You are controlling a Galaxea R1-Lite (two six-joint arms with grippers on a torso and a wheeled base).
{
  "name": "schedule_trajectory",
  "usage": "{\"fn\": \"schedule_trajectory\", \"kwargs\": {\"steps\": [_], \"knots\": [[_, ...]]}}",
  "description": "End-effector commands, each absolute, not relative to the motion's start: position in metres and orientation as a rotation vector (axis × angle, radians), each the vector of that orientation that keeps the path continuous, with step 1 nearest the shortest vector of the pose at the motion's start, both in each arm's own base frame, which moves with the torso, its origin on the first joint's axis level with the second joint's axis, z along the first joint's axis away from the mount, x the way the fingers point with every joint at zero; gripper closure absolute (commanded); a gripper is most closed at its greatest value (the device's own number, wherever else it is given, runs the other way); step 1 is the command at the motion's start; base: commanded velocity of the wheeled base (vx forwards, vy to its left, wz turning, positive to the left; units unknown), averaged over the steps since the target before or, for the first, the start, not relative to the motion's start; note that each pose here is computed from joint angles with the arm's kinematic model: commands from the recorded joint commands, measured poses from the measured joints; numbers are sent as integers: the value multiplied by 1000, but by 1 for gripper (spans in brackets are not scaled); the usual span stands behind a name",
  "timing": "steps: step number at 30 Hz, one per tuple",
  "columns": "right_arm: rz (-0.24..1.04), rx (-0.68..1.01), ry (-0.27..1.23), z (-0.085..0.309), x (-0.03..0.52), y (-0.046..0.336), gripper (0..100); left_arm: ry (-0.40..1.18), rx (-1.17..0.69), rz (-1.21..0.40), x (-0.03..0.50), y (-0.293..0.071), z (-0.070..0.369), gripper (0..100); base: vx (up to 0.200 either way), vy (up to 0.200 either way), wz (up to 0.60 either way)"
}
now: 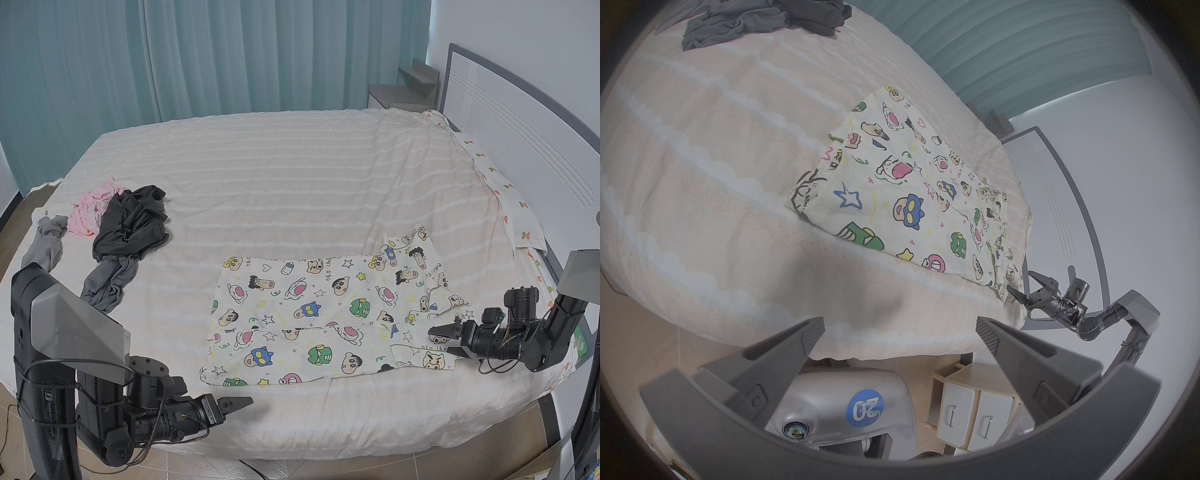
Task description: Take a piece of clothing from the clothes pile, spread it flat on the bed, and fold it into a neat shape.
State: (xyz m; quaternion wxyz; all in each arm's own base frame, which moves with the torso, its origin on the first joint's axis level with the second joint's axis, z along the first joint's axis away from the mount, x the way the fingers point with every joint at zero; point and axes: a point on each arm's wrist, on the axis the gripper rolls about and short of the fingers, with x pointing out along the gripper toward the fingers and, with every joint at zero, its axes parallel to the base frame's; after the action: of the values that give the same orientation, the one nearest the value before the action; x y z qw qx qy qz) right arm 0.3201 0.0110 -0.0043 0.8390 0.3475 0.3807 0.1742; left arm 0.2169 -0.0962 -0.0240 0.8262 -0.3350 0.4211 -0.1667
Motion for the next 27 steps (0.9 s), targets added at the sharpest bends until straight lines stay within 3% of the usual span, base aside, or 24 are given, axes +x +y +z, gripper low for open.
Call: {"fn": "schedule_trajectory", "kwargs": {"steps": [1,8,10,13,27], "knots": [[454,701,790,27,293,33,0,890,-712,-357,217,-96,-24,0,0,0,0],[546,670,884,22,275,72,0,893,-708,-358,217,-97,-25,0,0,0,0],[484,769,913,23,280,99,0,892,-709,-357,217,-96,-25,0,0,0,0],[389,821,894,18,292,107,0,891,-708,-355,217,-96,-25,0,0,0,0],[335,799,916,-5,302,121,0,892,-706,-357,218,-97,-25,0,0,0,0]]}}
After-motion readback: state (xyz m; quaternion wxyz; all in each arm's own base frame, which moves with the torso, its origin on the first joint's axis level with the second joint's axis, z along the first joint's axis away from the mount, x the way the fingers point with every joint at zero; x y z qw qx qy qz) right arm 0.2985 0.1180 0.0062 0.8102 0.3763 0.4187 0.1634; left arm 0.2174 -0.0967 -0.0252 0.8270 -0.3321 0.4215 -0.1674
